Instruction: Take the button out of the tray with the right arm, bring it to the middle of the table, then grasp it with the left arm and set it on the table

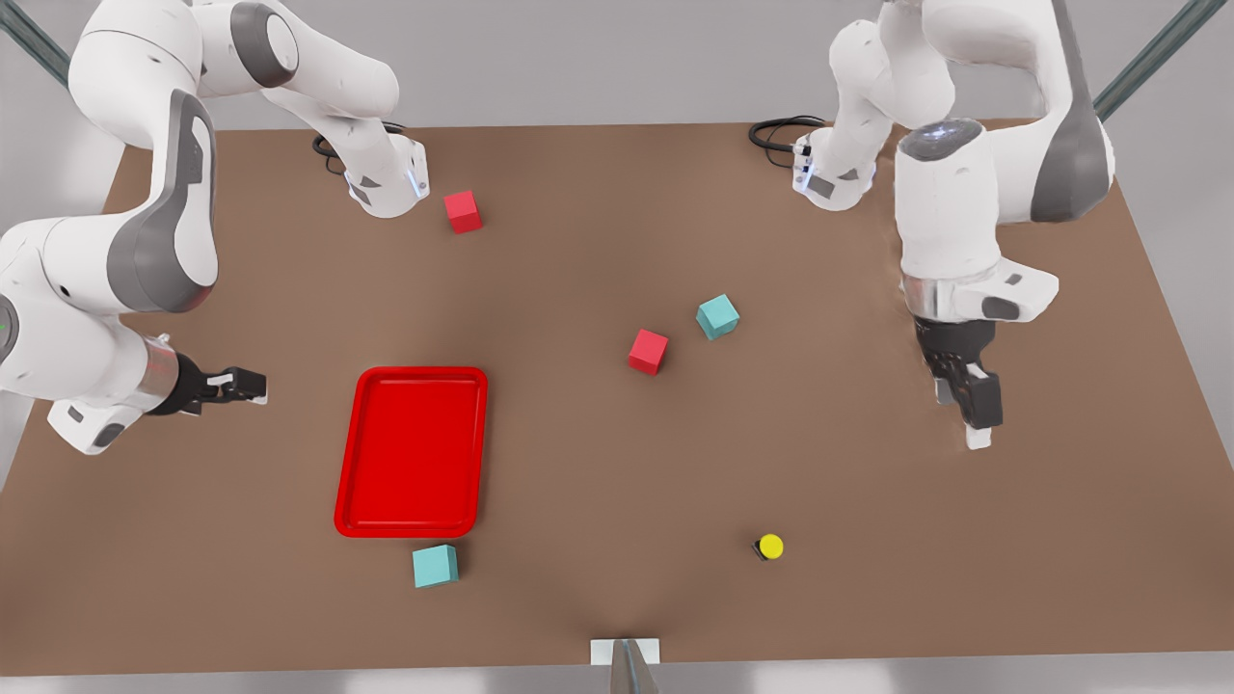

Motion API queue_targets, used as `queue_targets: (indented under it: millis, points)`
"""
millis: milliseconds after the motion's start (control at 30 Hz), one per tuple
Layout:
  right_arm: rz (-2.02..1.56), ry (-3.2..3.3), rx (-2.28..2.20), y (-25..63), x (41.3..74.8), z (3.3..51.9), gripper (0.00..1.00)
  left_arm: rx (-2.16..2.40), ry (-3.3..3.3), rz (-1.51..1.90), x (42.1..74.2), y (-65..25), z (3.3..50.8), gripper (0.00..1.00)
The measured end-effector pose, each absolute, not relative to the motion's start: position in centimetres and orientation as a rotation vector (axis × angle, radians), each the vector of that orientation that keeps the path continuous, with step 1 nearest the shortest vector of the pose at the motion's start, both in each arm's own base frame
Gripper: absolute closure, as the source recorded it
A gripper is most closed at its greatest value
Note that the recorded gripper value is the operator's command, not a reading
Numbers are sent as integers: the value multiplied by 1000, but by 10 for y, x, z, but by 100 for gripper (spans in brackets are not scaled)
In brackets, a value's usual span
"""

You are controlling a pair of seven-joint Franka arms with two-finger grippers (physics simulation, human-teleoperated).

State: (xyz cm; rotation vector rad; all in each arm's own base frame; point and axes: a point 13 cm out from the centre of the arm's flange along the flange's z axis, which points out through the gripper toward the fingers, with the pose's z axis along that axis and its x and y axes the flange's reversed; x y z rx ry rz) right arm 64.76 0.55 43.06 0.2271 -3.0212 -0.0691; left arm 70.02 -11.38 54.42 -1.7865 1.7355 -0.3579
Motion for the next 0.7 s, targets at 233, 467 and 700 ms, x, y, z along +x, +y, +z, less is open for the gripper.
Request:
queue_targets:
  millis: [233, 467, 700]
  points:
    - [-58, -3034, 277, 1, 655, 425, 0, -1716, 2402, -128, 549, -45, 541, 1]
    - [18, -2985, 320, -2, 619, 418, 0, -1136, 2860, -53, 514, -76, 526, 1]
    - [47, -2992, 371, 10, 594, 419, 0, -698, 3030, -26, 507, -76, 520, 1]
